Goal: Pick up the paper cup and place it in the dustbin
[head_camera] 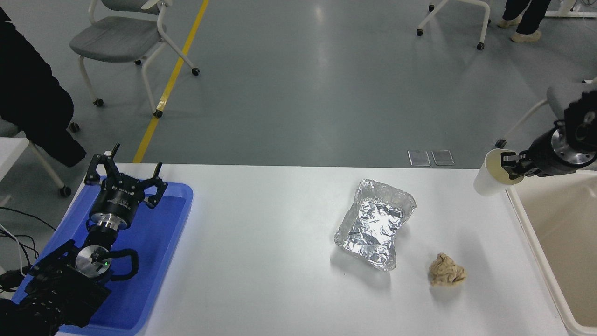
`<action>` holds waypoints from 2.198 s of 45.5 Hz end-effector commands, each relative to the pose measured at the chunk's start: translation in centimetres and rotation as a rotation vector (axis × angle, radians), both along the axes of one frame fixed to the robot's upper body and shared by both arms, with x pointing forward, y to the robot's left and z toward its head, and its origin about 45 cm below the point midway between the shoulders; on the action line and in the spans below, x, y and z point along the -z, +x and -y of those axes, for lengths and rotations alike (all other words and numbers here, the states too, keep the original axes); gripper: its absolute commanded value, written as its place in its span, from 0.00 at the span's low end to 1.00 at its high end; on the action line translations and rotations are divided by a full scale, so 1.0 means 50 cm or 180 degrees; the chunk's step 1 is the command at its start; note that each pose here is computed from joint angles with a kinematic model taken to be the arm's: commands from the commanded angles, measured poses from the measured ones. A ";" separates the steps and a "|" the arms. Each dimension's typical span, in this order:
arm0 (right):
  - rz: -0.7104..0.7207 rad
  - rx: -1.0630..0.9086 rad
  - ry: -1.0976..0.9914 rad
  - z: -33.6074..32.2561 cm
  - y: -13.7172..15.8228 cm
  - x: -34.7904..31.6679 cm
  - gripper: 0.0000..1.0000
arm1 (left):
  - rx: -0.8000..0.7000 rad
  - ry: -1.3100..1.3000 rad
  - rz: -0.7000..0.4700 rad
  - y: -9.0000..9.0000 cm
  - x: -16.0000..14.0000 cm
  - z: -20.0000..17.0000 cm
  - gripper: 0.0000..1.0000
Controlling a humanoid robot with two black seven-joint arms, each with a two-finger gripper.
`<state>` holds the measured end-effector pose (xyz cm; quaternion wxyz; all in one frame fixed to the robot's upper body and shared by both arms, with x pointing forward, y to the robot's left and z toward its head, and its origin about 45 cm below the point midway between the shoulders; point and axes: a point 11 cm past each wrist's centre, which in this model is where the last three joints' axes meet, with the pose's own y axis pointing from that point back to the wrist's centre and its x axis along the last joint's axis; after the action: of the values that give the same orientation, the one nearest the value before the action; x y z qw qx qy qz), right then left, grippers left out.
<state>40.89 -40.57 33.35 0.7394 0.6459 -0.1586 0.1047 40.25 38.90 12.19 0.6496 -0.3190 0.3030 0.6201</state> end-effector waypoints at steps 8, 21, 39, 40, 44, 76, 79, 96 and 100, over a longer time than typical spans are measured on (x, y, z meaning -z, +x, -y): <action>0.0152 -0.0183 -0.0168 -0.035 -0.010 -0.175 0.00 | -0.0007 0.0005 -0.0007 -0.002 0.001 -0.002 1.00; 0.0219 0.0232 -0.0264 0.085 -0.041 -0.180 0.00 | -0.0007 0.0005 -0.0007 -0.002 0.001 -0.002 1.00; 0.0115 0.1406 -0.0318 0.406 -0.198 -0.040 0.00 | -0.0008 0.0005 -0.0012 -0.003 0.003 -0.003 1.00; 0.0146 0.1419 -0.0342 0.415 -0.202 -0.023 0.00 | -0.0008 0.0005 -0.0012 -0.003 0.003 -0.003 1.00; 0.0362 0.1428 -0.0473 0.448 -0.208 0.036 0.00 | -0.0008 0.0005 -0.0012 -0.003 0.003 -0.003 1.00; 0.1190 0.1944 -0.0344 0.392 -0.224 0.439 0.00 | -0.0012 0.0005 -0.0009 -0.003 0.002 -0.003 1.00; 0.1183 0.1955 -0.0333 0.388 -0.228 0.447 0.00 | -0.0012 0.0005 -0.0009 -0.003 0.002 -0.003 1.00; 0.1197 0.1968 -0.0301 0.385 -0.226 0.449 1.00 | -0.0012 0.0005 -0.0009 -0.003 0.002 -0.003 1.00; 0.1200 0.1970 -0.0293 0.384 -0.225 0.449 1.00 | -0.0012 0.0005 -0.0009 -0.003 0.002 -0.003 1.00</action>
<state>29.74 -59.97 11.30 0.7256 0.5022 -0.4704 0.0024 40.12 39.05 12.08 0.6483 -0.3182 0.3028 0.6219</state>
